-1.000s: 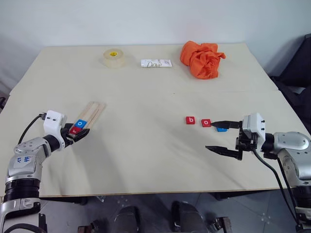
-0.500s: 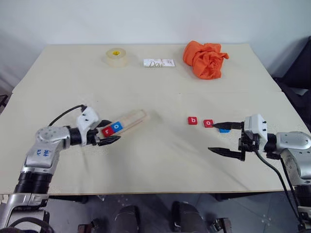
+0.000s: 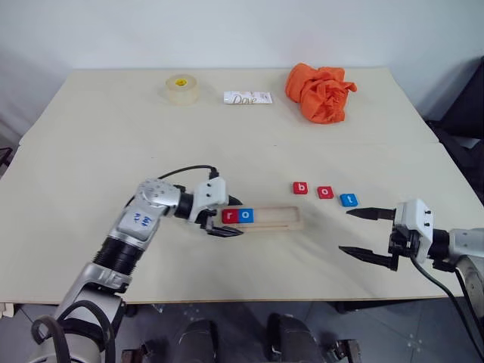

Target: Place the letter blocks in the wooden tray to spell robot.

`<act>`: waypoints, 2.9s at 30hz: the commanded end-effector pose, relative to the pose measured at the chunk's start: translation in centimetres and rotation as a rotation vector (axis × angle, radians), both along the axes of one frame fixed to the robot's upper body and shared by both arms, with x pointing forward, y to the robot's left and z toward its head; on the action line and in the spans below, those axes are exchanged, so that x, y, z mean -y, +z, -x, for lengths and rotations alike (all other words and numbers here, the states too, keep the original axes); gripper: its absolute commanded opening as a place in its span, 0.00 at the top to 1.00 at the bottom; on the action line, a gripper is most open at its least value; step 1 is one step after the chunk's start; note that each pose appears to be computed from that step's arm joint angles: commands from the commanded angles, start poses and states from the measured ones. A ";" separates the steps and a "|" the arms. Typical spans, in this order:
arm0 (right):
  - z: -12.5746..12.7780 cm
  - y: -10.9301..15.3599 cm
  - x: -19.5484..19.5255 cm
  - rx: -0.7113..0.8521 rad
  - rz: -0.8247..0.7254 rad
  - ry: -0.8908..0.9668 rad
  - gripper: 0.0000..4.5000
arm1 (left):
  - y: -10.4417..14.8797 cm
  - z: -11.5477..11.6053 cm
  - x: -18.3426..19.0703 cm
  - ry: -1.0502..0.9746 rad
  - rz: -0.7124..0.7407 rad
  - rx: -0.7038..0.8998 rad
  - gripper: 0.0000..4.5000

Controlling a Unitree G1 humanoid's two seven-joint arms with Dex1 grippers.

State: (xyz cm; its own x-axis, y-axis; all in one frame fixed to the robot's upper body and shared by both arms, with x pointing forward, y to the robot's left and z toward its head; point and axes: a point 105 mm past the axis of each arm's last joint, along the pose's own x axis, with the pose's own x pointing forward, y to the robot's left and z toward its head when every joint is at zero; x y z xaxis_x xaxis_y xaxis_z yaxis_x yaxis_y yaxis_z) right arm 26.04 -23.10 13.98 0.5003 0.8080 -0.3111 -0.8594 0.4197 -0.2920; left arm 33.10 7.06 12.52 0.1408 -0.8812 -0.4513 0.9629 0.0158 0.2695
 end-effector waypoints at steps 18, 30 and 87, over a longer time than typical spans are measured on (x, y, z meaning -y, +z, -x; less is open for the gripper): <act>1.4 1.7 0.2 0.073 -0.030 -0.098 0.00 | -0.1 1.4 3.1 -0.026 0.022 0.014 0.01; -1.3 3.1 1.2 0.097 -0.246 -0.388 0.00 | 5.5 1.5 -3.8 0.031 0.329 0.106 0.01; -9.8 0.6 -9.1 -0.054 -0.284 -0.736 0.00 | -0.3 4.6 -7.8 -0.180 0.419 0.008 0.01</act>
